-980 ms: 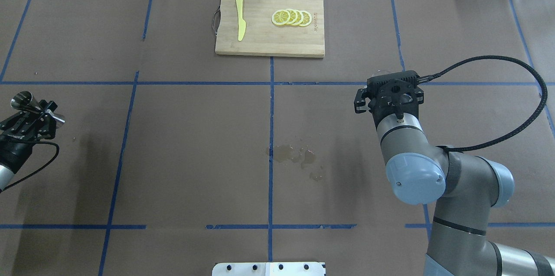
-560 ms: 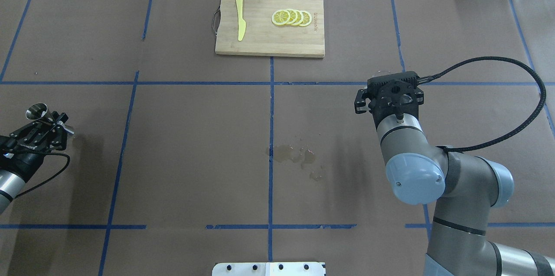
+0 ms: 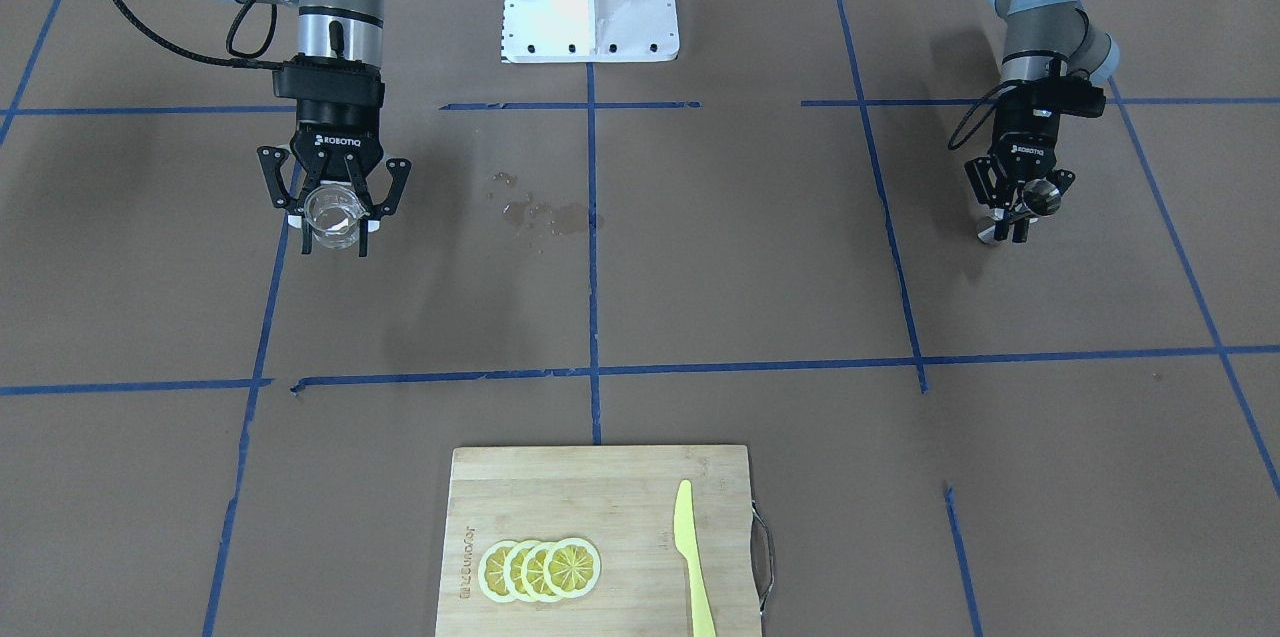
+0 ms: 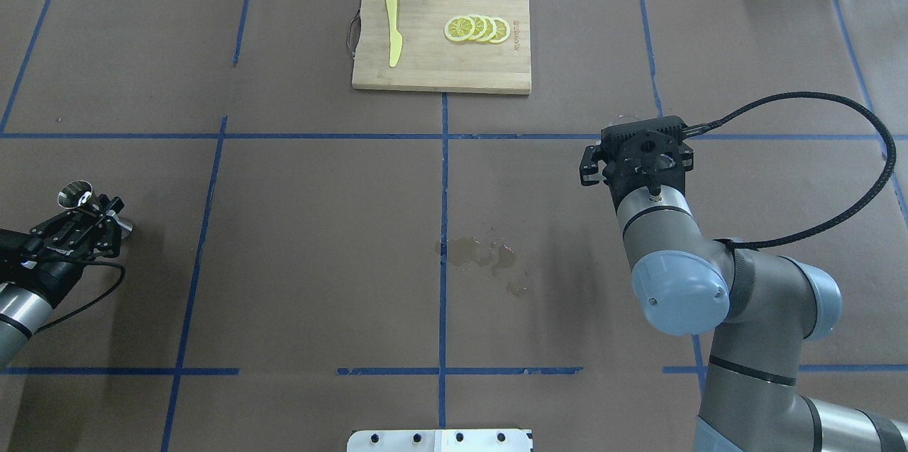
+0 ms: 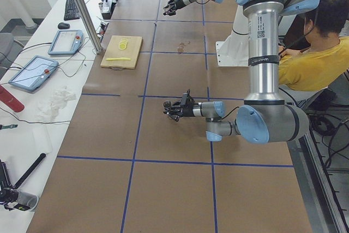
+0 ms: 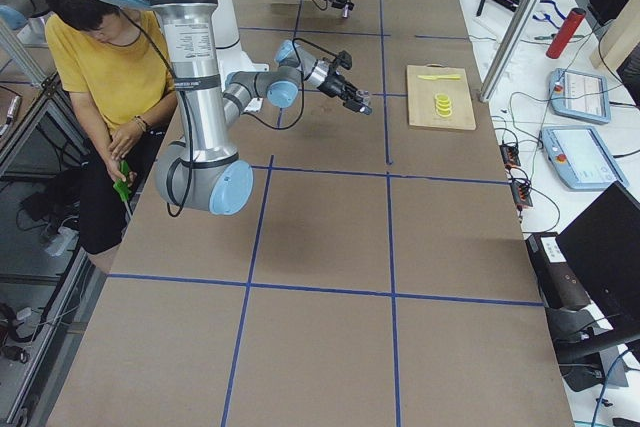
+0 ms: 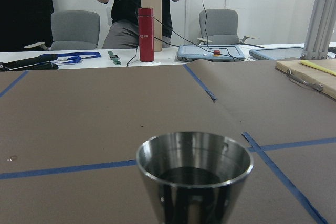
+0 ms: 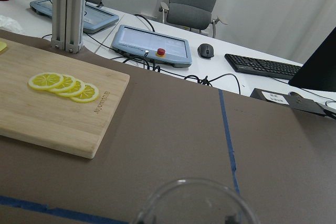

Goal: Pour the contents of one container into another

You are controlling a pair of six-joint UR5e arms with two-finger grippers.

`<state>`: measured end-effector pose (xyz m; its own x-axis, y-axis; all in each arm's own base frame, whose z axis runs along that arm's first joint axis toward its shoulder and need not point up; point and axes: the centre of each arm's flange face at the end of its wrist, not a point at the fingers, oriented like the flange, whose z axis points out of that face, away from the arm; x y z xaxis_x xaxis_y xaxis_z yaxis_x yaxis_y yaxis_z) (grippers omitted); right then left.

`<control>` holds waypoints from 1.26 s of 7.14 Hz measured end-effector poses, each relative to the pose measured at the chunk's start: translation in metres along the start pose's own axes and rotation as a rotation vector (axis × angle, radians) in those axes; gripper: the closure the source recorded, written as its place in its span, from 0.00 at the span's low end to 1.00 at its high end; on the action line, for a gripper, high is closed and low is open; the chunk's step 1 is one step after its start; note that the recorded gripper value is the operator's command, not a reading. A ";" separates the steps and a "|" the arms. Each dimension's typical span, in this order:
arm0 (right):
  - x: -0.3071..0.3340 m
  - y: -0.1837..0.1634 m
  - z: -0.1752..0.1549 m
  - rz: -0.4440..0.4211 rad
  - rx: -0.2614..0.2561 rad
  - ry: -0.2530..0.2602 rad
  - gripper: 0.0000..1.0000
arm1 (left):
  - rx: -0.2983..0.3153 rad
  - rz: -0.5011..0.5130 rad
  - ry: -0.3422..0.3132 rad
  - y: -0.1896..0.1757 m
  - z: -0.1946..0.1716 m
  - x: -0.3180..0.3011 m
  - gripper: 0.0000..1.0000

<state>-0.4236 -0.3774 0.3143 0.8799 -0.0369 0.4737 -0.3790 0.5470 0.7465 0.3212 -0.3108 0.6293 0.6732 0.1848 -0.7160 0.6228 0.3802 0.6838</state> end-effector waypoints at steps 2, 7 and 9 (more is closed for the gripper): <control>0.000 -0.001 0.000 0.002 0.001 -0.002 1.00 | -0.003 -0.005 0.007 0.002 -0.001 0.002 0.79; -0.001 -0.001 0.000 0.001 0.001 -0.001 1.00 | -0.003 -0.013 0.018 0.004 0.000 0.010 0.00; -0.002 -0.002 -0.001 0.004 0.002 -0.004 1.00 | -0.004 -0.016 0.022 0.004 -0.001 0.012 0.00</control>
<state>-0.4244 -0.3777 0.3110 0.8771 -0.0379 0.4788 -0.3833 0.5453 0.7455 0.3313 -0.3063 0.6233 0.6543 0.1988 -0.7296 0.6316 0.3869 0.6719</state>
